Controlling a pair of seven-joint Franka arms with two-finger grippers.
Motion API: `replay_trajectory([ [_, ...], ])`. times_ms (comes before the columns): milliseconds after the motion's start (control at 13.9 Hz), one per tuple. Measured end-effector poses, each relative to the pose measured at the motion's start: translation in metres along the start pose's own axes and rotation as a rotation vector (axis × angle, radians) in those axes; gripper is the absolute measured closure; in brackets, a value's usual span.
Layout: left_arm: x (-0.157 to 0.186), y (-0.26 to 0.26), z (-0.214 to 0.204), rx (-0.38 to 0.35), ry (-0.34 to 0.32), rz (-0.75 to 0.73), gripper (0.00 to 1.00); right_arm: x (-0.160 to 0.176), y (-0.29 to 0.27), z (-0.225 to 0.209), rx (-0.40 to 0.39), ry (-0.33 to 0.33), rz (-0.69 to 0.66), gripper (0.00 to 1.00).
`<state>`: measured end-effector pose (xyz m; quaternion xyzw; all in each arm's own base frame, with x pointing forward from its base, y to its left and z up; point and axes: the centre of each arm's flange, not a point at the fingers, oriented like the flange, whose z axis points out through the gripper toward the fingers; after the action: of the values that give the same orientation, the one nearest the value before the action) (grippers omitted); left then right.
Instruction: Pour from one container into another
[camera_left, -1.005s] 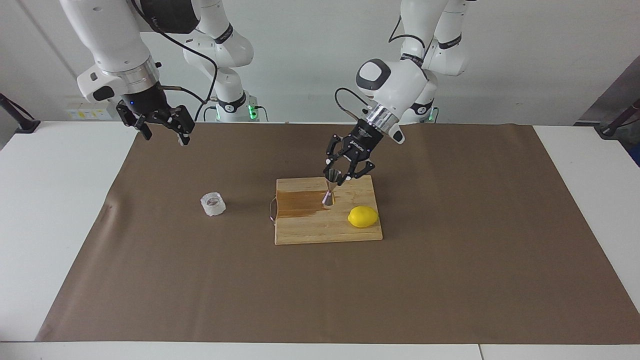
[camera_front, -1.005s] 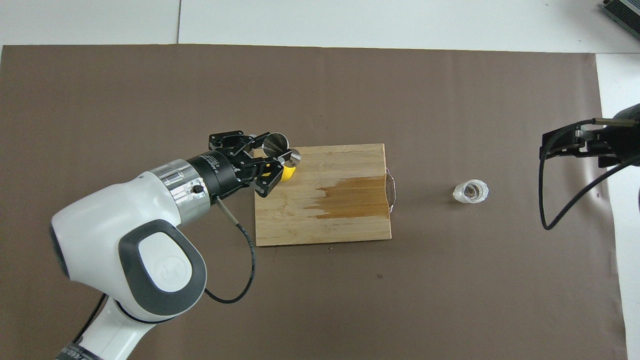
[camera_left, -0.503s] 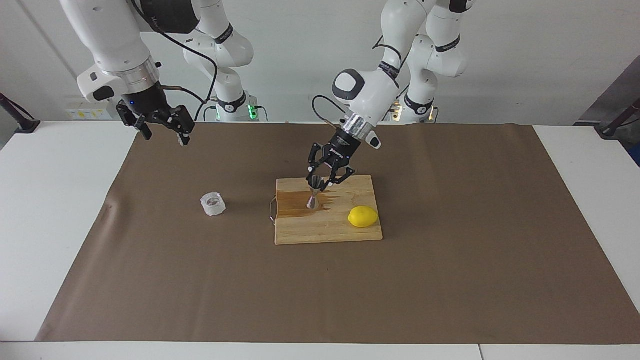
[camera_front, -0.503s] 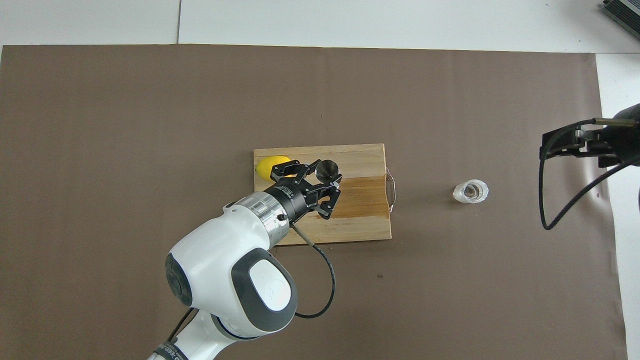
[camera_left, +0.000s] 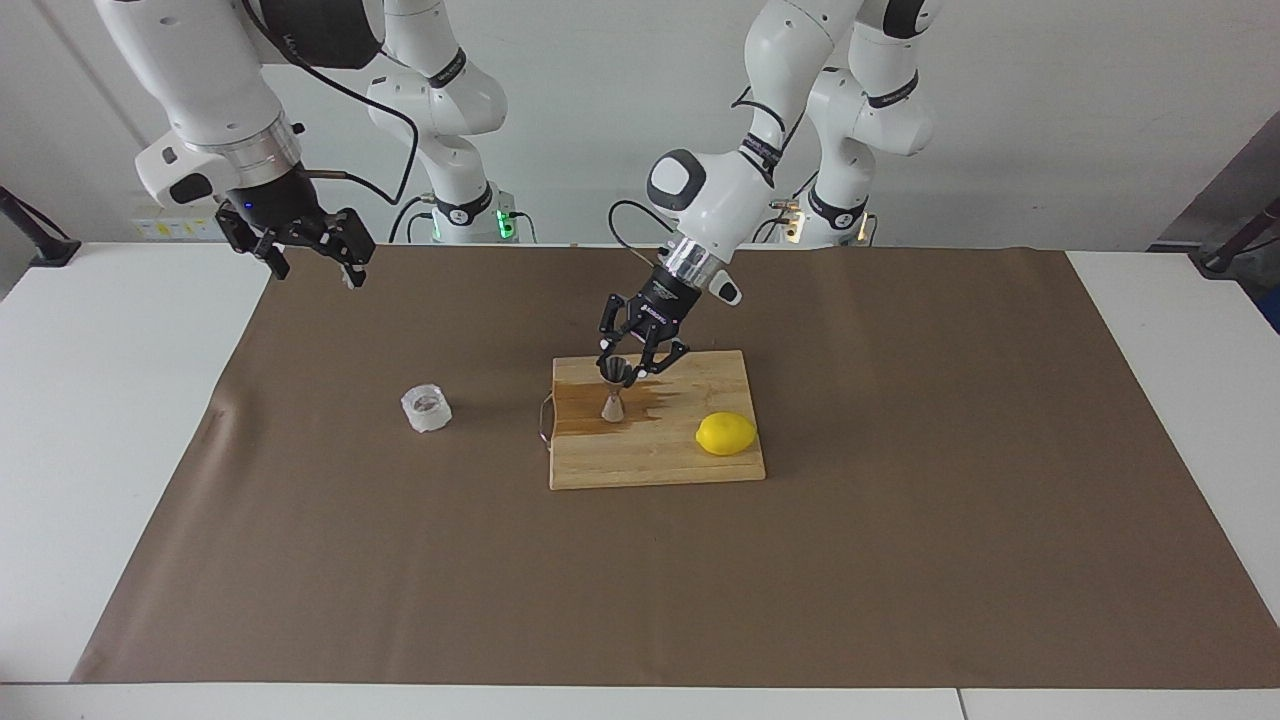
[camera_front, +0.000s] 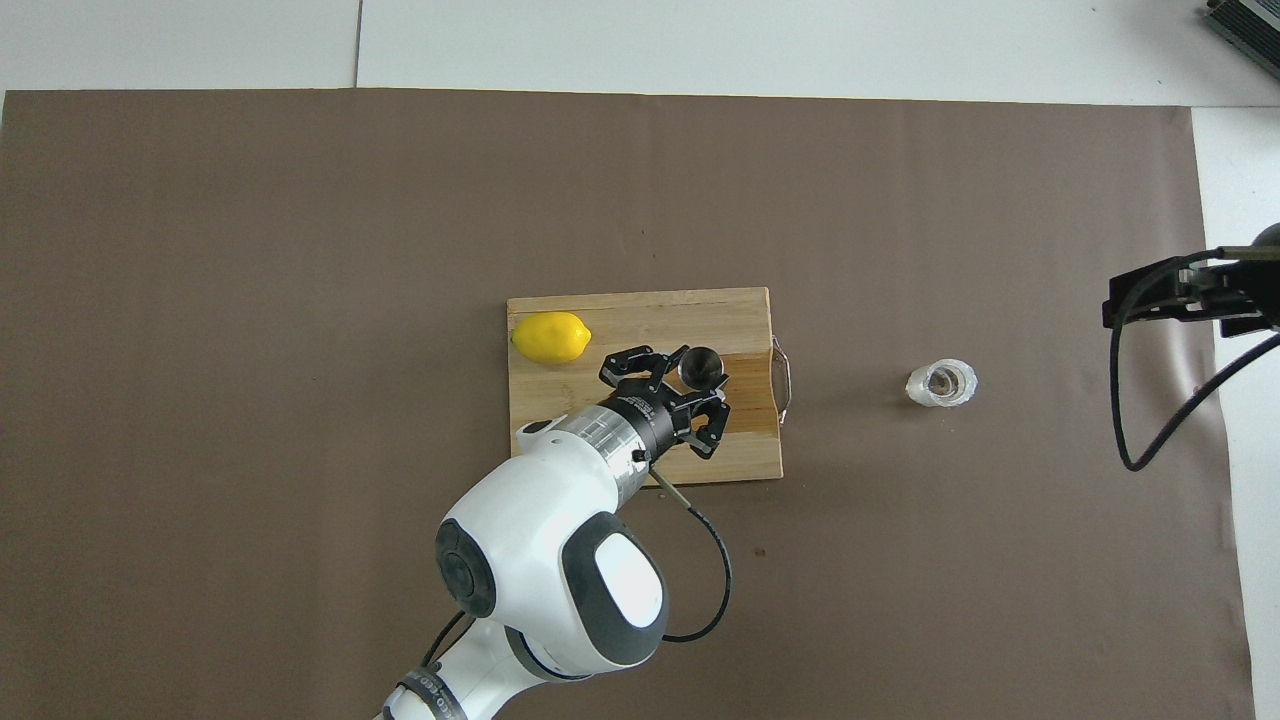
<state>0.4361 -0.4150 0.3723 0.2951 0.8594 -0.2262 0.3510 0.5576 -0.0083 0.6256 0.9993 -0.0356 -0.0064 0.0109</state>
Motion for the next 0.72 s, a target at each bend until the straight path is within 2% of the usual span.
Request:
replay_trajectory([
  [287,0.005,0.001,0.004,-0.002,0.011,0.000,0.49,-0.006,-0.003,0.009,0.017,-0.024,-0.237,0.00],
  [431,0.005,0.001,0.004,-0.002,0.010,0.002,0.33,-0.010,-0.003,0.015,0.021,-0.037,-0.358,0.00],
  [646,-0.002,0.001,0.000,-0.009,-0.007,0.062,0.00,-0.016,-0.008,0.024,0.023,-0.026,-0.564,0.00],
  [718,-0.012,0.000,-0.008,-0.009,-0.028,0.096,0.00,-0.017,-0.008,0.029,0.021,-0.012,-0.644,0.00],
])
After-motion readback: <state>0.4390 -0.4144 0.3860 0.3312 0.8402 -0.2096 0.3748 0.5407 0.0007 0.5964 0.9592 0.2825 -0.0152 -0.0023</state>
